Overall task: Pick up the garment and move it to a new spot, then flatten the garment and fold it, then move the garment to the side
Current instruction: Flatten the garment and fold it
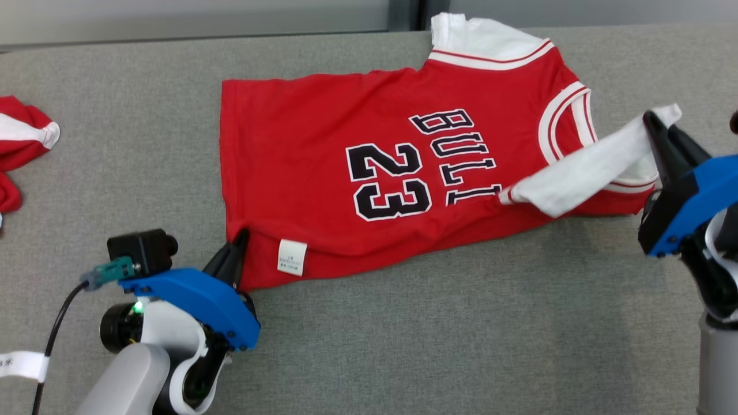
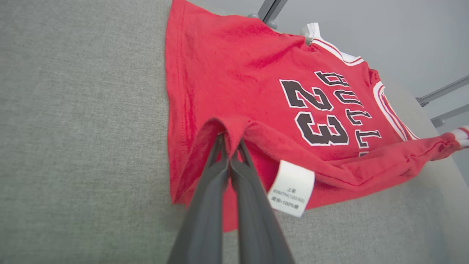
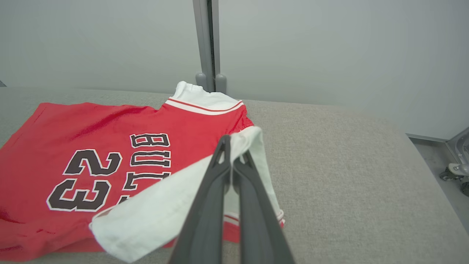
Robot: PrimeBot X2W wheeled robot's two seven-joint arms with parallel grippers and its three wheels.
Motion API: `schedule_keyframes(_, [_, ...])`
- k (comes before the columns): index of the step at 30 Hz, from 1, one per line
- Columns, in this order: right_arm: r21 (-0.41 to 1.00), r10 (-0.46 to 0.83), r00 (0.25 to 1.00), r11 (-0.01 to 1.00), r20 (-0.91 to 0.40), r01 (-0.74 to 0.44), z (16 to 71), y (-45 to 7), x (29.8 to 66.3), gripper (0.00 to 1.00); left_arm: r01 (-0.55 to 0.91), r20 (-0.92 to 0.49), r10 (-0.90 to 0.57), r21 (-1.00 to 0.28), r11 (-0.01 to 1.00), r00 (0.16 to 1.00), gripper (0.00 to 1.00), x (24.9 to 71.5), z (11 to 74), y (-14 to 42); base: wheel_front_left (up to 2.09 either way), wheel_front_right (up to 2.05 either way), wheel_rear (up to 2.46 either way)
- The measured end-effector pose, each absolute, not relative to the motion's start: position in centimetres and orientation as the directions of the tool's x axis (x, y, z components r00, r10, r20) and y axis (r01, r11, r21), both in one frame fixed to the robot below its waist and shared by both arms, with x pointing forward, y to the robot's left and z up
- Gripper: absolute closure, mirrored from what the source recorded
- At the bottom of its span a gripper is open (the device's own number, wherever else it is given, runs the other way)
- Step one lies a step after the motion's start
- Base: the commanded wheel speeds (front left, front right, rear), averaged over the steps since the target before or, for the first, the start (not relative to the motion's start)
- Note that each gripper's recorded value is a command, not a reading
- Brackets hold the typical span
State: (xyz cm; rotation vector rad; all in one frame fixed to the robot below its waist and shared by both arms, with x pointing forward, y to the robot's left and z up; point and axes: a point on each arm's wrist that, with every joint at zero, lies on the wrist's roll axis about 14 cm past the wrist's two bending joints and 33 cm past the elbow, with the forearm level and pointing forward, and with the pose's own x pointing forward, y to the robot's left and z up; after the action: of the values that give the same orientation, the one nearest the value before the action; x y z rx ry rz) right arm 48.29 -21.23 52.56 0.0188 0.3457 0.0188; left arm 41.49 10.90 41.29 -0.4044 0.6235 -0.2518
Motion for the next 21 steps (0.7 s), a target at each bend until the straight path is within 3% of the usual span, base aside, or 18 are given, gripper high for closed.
schedule_keyframes(10, [-0.012,0.04,0.92,0.999,-0.389,-0.048,49.2,-20.5,52.0,1.0,0.073,-0.531,-0.29,-0.391,0.918,0.796,1.0,44.8,39.2,12.5,0.0,0.0,0.0])
schedule_keyframes(11, [-0.011,0.042,0.92,0.999,-0.39,-0.051,49.0,-20.5,52.2,0.69,0.075,-0.532,-0.289,-0.387,0.919,0.796,1.0,44.9,39.1,12.6,0.0,0.0,0.0])
schedule_keyframes(12, [-0.007,0.047,0.919,0.999,-0.39,-0.054,48.8,-20.3,52.3,0.0,0.075,-0.534,-0.288,-0.385,0.92,0.795,0.95,45.0,39.0,12.6,0.0,0.0,0.0])
schedule_keyframes(13, [0.002,0.051,0.922,0.999,-0.385,-0.055,48.8,-20.2,52.5,0.0,0.074,-0.537,-0.288,-0.384,0.92,0.793,0.66,45.0,38.9,12.6,0.0,0.0,0.0])
schedule_keyframes(14, [0.01,0.057,0.923,0.998,-0.38,-0.058,48.8,-20.1,52.7,0.0,0.078,-0.538,-0.29,-0.382,0.921,0.792,0.0,45.0,38.9,12.5,0.0,0.0,0.0])
schedule_keyframes(21, [0.049,0.088,0.951,0.996,-0.296,-0.077,50.5,-19.3,53.2,0.0,0.116,-0.489,-0.303,-0.377,0.919,0.818,0.0,44.7,40.2,12.0,0.0,0.0,0.0])
